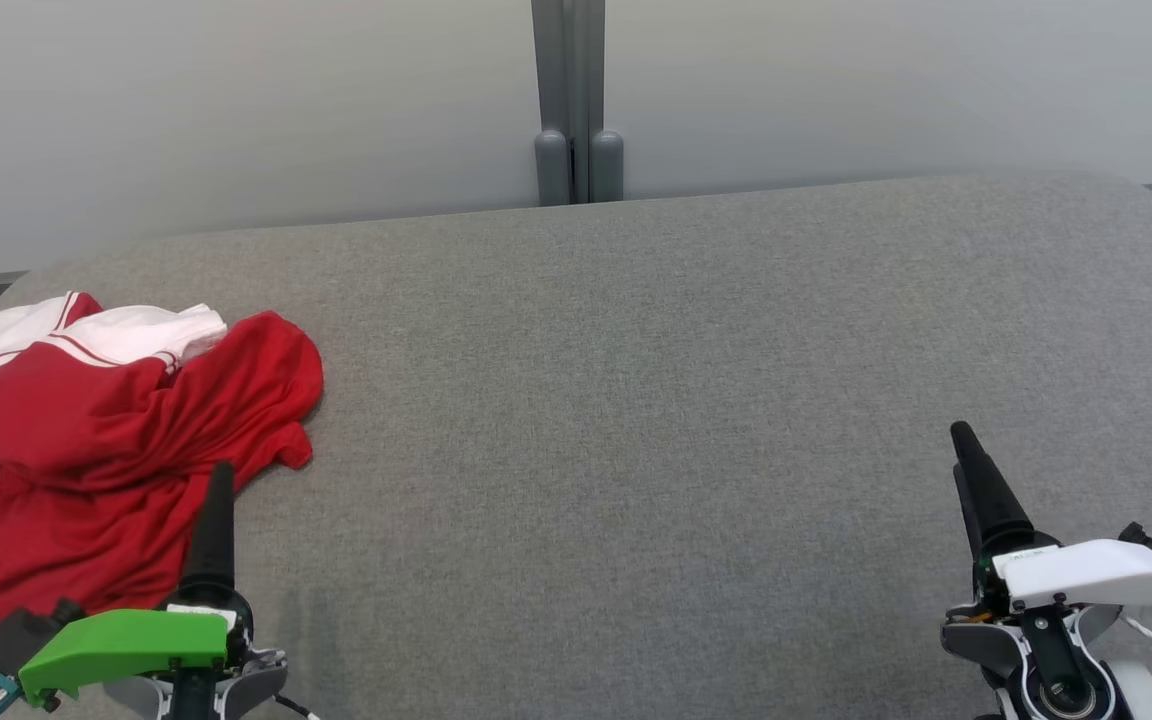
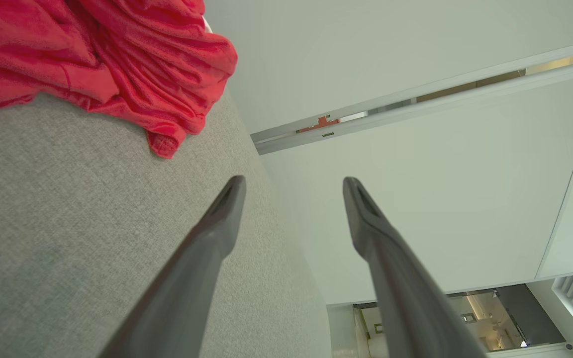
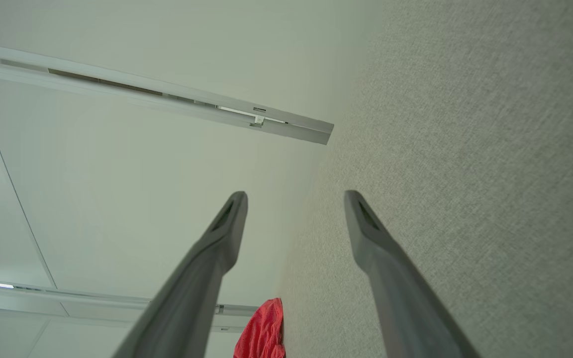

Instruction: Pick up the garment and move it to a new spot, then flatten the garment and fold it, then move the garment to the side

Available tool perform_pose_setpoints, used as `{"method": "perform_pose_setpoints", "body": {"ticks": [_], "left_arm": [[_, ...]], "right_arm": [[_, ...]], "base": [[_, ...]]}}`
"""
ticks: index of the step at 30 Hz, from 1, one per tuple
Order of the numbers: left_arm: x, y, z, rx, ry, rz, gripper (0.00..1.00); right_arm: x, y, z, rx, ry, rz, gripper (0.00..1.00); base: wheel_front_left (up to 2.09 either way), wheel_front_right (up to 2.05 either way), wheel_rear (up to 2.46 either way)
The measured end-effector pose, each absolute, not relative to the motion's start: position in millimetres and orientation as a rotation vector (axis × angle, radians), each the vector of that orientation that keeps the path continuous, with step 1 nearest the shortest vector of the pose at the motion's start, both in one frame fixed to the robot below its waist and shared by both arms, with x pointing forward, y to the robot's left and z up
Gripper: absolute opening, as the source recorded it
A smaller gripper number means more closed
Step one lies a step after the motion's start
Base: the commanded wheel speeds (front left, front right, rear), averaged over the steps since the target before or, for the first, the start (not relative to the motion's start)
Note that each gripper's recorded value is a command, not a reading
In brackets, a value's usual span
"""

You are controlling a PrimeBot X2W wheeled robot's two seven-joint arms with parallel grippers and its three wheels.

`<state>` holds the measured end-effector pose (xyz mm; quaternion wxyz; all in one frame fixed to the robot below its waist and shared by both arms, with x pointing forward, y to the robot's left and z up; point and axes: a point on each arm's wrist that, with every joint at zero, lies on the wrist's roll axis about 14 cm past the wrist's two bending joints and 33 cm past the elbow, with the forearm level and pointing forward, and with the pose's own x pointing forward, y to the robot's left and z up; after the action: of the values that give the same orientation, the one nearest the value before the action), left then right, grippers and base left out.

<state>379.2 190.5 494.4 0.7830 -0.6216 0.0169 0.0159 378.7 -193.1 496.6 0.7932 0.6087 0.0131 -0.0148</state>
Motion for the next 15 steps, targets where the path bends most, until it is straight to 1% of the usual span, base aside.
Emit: {"method": "perform_pose_setpoints", "body": {"ticks": [5,15], "left_arm": [[378,182,497,-1.216,0.052,0.018,1.00],[375,171,498,-1.060,0.057,-0.001,1.00]], "right_arm": [[378,-182,499,1.168,0.044,0.003,1.00],[373,-171,498,0.984,0.054,0.032,1.00]], "base": [[0.00,0.00,0.00],[0.00,0.00,0.00]]}}
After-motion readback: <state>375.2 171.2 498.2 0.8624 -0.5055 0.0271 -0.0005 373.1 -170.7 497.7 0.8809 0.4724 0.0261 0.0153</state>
